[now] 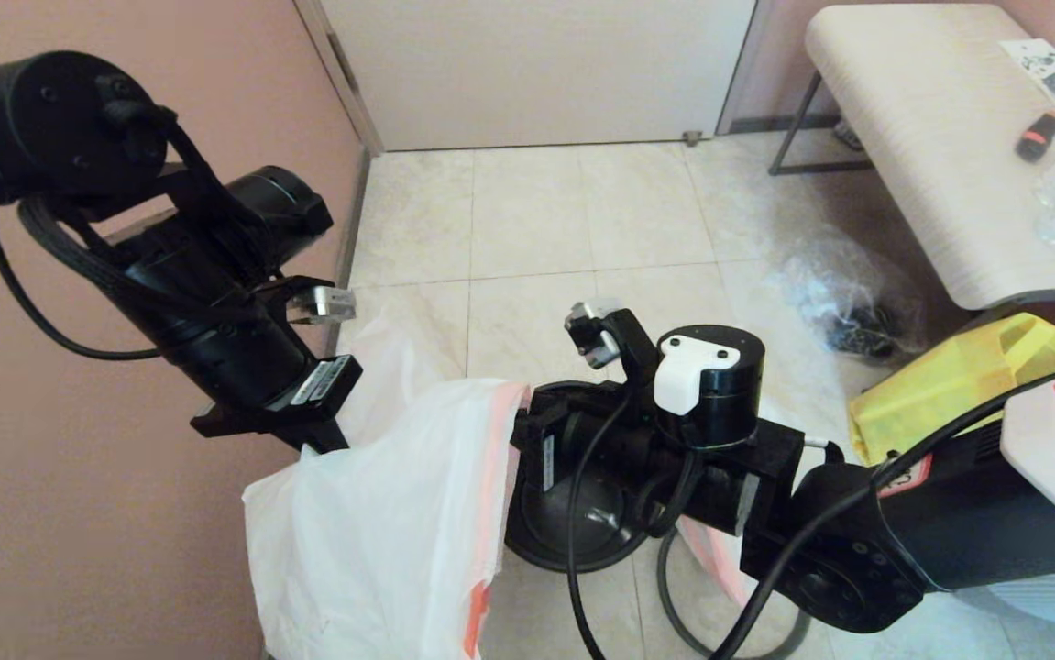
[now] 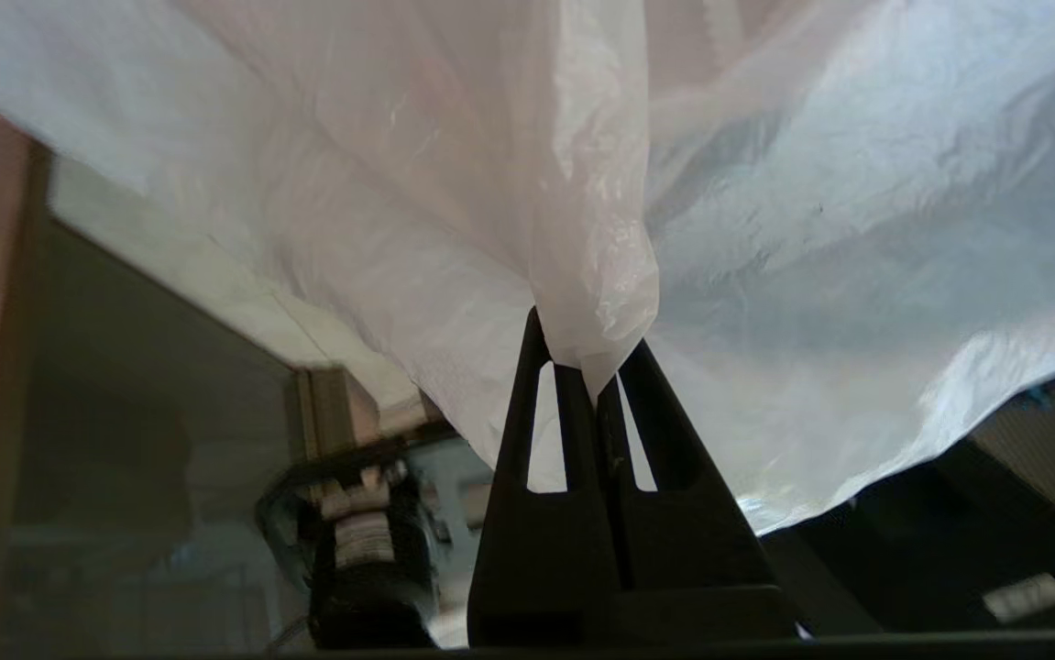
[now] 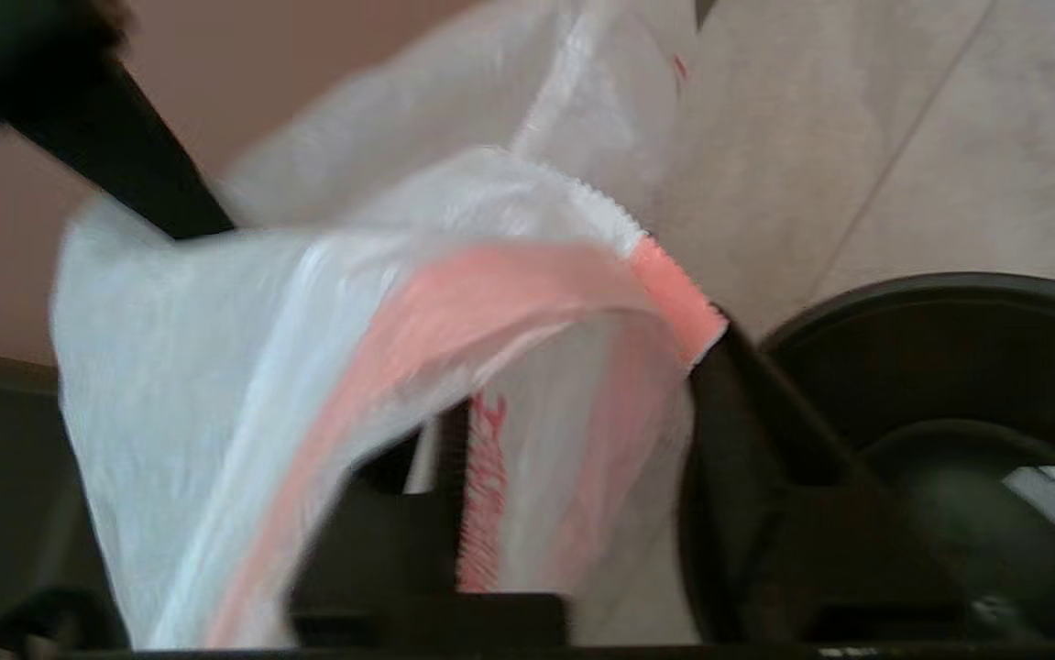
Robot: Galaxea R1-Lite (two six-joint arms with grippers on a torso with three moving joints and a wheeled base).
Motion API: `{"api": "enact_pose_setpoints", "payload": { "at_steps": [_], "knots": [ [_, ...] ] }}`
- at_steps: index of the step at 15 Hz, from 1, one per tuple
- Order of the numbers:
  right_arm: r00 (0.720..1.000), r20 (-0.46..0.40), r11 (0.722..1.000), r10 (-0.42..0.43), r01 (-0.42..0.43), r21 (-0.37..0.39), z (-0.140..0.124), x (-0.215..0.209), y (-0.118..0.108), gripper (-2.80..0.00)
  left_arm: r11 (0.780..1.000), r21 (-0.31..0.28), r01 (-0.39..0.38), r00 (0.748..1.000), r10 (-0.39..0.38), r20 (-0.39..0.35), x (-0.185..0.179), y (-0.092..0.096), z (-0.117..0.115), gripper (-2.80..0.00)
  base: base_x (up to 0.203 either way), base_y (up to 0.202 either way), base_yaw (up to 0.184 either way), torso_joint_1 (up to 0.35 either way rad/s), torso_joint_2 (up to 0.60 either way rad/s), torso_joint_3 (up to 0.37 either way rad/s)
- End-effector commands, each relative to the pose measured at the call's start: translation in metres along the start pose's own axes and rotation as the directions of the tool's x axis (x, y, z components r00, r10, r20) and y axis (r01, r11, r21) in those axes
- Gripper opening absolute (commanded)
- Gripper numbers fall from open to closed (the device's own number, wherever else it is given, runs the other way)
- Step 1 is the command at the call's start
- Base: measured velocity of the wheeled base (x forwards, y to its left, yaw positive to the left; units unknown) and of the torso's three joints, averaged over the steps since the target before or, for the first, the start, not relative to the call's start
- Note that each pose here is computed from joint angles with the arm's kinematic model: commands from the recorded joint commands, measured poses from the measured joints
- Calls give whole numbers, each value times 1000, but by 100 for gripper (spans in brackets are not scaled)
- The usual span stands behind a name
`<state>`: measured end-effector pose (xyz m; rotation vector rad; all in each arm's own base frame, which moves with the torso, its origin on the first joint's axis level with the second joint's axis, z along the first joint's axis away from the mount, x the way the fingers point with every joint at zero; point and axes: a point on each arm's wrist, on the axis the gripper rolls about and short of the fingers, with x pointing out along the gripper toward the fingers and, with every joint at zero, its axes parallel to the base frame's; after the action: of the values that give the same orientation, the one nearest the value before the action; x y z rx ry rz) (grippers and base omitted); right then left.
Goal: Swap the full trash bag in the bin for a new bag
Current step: Put the new garbage bag on the trash can
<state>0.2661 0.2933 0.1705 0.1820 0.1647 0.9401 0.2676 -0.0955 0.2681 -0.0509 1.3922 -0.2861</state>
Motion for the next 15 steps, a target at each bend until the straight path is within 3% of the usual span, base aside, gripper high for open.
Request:
{"api": "enact_pose_setpoints", "payload": {
  "at_steps": [1,4,7,11,15],
  "knots": [
    [999,30,1000,20,-21,14,7,-1,7,-280,1000,-4,3,1000,-3,-20,3,0,1,-280,0,0,0,0,0,0],
    [999,35,999,29,-30,24,8,-2,10,-280,1000,-7,5,999,-5,-37,8,0,3,-280,0,0,0,0,0,0],
    [998,32,994,46,-49,98,9,-3,17,-280,1000,-7,7,999,-8,-40,8,0,4,-280,0,0,0,0,0,0],
    [999,24,991,45,-48,128,14,-16,19,-280,1000,-9,18,999,-18,-31,6,1,3,-280,0,0,0,0,0,0],
    [998,-58,988,15,-6,156,9,-39,15,-280,1000,-7,20,999,-20,-30,5,0,2,-280,0,0,0,0,0,0]
  ]
}}
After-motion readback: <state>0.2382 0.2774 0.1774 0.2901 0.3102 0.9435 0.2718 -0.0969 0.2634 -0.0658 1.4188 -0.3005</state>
